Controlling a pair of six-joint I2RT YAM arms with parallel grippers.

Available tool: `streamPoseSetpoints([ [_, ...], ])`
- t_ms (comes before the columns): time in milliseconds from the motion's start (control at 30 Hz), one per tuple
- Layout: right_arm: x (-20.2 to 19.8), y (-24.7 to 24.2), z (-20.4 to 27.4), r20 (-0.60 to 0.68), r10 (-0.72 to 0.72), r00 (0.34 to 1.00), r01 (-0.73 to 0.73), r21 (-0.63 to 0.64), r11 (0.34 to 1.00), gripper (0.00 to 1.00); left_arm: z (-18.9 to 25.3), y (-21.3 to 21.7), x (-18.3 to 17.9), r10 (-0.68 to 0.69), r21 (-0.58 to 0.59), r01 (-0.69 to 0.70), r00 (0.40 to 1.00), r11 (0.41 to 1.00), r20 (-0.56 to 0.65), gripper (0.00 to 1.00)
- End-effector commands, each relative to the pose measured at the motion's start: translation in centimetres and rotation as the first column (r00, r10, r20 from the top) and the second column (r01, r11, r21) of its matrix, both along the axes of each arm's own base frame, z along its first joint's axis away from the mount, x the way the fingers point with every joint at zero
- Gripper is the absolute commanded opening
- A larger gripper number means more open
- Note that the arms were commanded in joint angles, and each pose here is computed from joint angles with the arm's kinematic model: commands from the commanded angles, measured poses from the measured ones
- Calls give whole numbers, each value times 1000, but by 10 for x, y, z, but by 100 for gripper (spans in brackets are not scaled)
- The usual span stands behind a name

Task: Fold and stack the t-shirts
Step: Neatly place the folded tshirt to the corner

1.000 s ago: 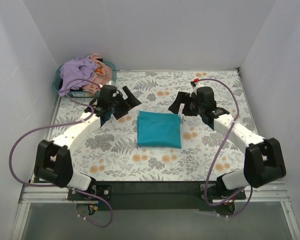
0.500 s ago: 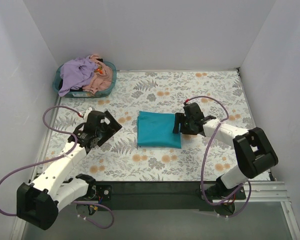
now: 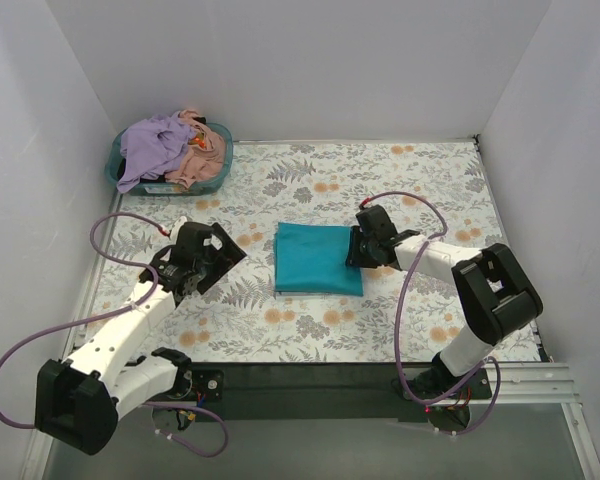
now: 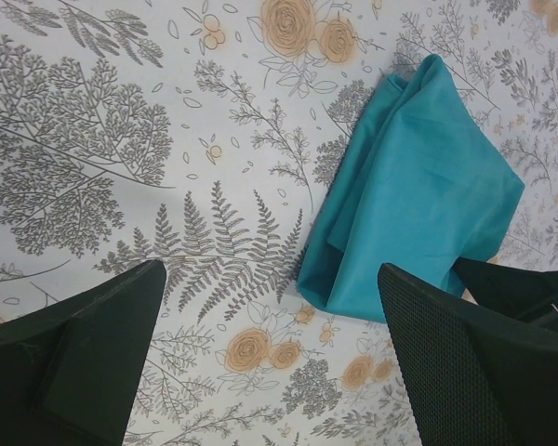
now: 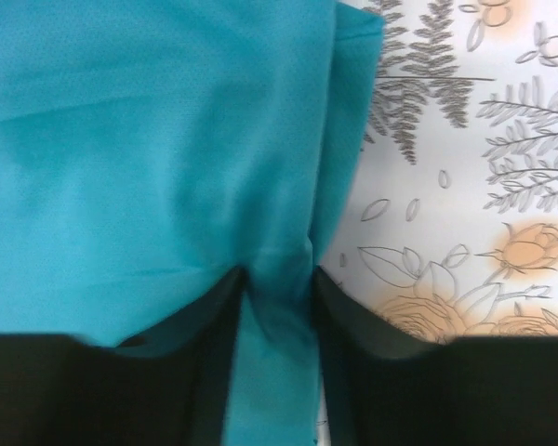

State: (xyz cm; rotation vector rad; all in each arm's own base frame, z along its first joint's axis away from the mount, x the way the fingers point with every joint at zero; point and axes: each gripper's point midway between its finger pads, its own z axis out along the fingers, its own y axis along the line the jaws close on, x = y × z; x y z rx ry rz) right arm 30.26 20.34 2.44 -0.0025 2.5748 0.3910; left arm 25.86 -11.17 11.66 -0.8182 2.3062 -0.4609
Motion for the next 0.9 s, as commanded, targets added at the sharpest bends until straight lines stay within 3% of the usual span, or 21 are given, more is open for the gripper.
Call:
streamPoseSetpoints([
  [0,-14,2,-20,-70,2,998,-4,-28,1000,36,0,-13,6,-55,-43,56,998,997,24,98],
  [267,-14,4,-30,-86,-1,996,-3,-42,999,14,-9,-18,8,-77,-46,76,997,996,-3,98],
  [400,-9,-9,-27,-67,-3,998,-5,-123,992,1,-9,-15,9,-72,-32,72,997,997,-2,98],
  [500,-4,-36,-20,-71,-13,997,-4,-237,971,1,-6,-12,8,-67,-17,67,998,998,5,98],
  [767,3,-133,-9,-120,-36,992,-14,-394,919,1,4,-6,9,-43,-1,43,999,999,26,98],
  [867,-7,-169,-8,-162,-28,986,-56,-495,867,1,13,-8,13,-49,-6,49,998,999,48,98],
])
